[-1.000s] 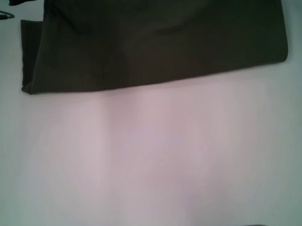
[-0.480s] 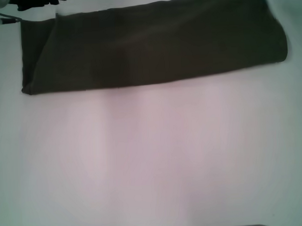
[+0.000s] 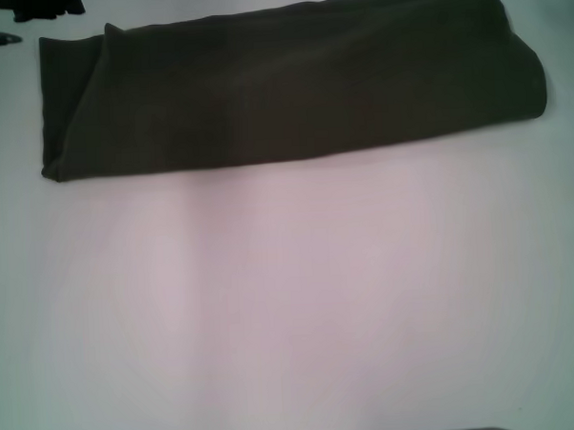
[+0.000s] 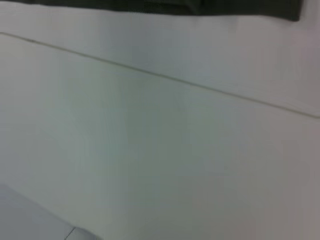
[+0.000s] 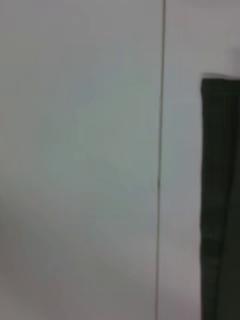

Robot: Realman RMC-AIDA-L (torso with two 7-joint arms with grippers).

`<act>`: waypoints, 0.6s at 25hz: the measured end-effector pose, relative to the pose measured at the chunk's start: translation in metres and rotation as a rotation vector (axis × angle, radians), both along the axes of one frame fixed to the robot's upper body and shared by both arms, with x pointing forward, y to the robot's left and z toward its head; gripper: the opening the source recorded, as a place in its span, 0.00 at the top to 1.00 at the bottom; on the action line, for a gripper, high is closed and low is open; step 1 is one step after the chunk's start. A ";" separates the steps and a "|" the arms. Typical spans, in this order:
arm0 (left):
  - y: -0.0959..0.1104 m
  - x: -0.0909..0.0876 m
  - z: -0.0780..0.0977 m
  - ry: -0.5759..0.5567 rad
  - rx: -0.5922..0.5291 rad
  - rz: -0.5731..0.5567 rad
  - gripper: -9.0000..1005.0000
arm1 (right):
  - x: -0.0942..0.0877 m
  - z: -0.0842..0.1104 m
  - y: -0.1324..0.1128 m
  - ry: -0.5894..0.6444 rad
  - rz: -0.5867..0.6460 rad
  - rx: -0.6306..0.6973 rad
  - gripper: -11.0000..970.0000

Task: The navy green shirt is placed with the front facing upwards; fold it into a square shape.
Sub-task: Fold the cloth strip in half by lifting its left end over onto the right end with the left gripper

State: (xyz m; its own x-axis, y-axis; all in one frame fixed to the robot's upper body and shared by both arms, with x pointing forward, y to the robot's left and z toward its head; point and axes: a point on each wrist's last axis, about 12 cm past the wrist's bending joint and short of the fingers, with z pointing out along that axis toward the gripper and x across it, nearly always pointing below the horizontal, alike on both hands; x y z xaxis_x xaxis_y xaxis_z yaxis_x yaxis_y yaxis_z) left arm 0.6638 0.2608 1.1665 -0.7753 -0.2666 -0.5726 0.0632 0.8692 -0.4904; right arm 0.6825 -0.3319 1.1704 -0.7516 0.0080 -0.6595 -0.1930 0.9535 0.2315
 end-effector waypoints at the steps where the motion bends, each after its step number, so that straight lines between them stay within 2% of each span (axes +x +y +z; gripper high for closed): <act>1: 0.001 -0.001 0.003 -0.005 -0.013 -0.006 0.43 | -0.002 0.002 0.000 0.014 0.016 0.006 0.45; 4: 0.006 -0.004 0.014 -0.016 -0.049 -0.030 0.30 | -0.007 0.013 0.002 0.036 0.065 0.026 0.38; 10: 0.021 -0.012 0.032 -0.003 -0.094 -0.074 0.30 | -0.019 0.033 0.001 0.077 0.135 0.113 0.25; 15: 0.038 -0.018 0.039 0.017 -0.114 -0.074 0.30 | -0.025 0.043 0.002 0.097 0.161 0.149 0.05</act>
State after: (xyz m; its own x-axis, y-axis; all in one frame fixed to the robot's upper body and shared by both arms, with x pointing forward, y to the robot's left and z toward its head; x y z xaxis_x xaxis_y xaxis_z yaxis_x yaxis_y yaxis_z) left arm 0.6461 0.2990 1.2056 -0.8045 -0.2713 -0.5283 0.1155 0.8011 -0.5873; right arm 0.6574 -0.3301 1.2136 -0.8111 -0.0257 -0.5844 -0.3099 0.8662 0.3921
